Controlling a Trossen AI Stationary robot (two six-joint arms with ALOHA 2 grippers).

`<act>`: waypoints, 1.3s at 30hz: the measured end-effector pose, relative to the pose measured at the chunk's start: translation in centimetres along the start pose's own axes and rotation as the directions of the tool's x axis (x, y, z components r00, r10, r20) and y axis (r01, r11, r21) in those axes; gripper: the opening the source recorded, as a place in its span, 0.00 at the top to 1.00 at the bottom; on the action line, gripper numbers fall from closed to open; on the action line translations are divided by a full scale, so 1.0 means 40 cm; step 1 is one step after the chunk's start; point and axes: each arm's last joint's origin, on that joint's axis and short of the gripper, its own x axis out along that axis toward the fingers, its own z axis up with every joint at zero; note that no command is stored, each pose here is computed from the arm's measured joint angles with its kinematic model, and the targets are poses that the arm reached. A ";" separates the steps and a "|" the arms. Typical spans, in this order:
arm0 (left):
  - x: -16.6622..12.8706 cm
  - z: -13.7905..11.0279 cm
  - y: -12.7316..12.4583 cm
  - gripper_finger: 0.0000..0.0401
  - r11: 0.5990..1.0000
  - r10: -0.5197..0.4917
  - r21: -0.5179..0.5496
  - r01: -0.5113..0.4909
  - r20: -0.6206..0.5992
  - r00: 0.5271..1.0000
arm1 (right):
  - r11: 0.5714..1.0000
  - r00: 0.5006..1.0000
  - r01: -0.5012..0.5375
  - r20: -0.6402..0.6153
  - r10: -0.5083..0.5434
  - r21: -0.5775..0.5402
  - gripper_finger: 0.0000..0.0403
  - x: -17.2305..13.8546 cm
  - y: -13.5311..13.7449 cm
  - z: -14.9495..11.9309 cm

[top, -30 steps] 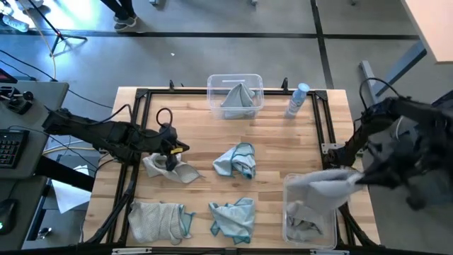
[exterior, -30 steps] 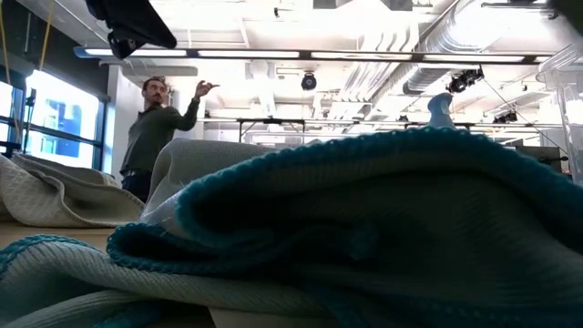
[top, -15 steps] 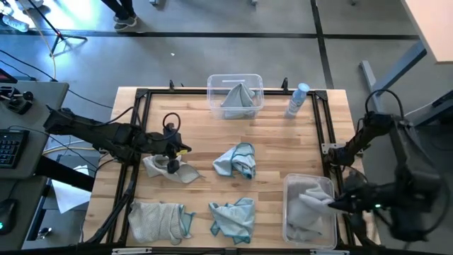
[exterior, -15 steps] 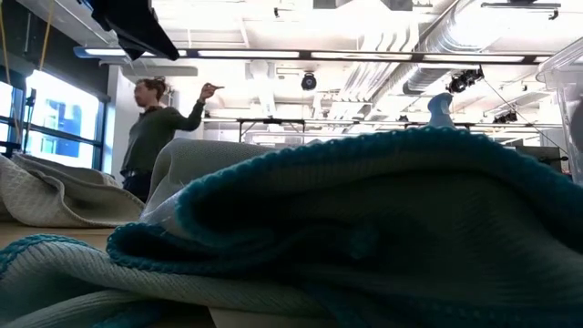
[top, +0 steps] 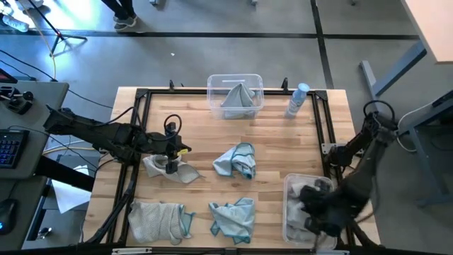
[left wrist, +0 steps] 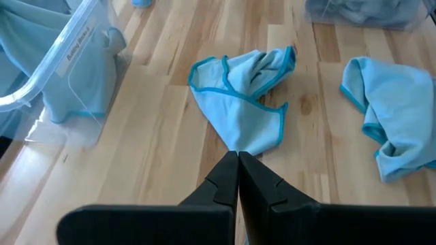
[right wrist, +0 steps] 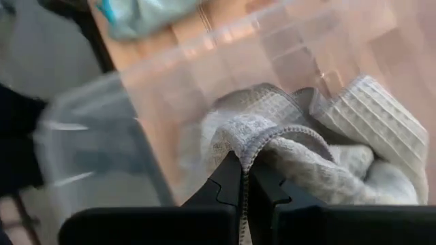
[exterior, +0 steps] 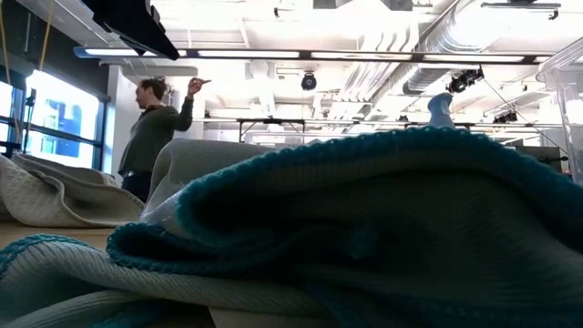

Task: Sort microfiber towel by color & place in baskets
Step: Put the gray microfiber towel into the bottom transparent bin

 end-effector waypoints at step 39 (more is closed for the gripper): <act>0.000 0.000 0.000 1.00 1.000 0.000 0.000 0.000 0.000 1.000 | 0.988 0.990 0.101 -0.090 -0.111 -0.116 0.94 0.023 -0.055 0.009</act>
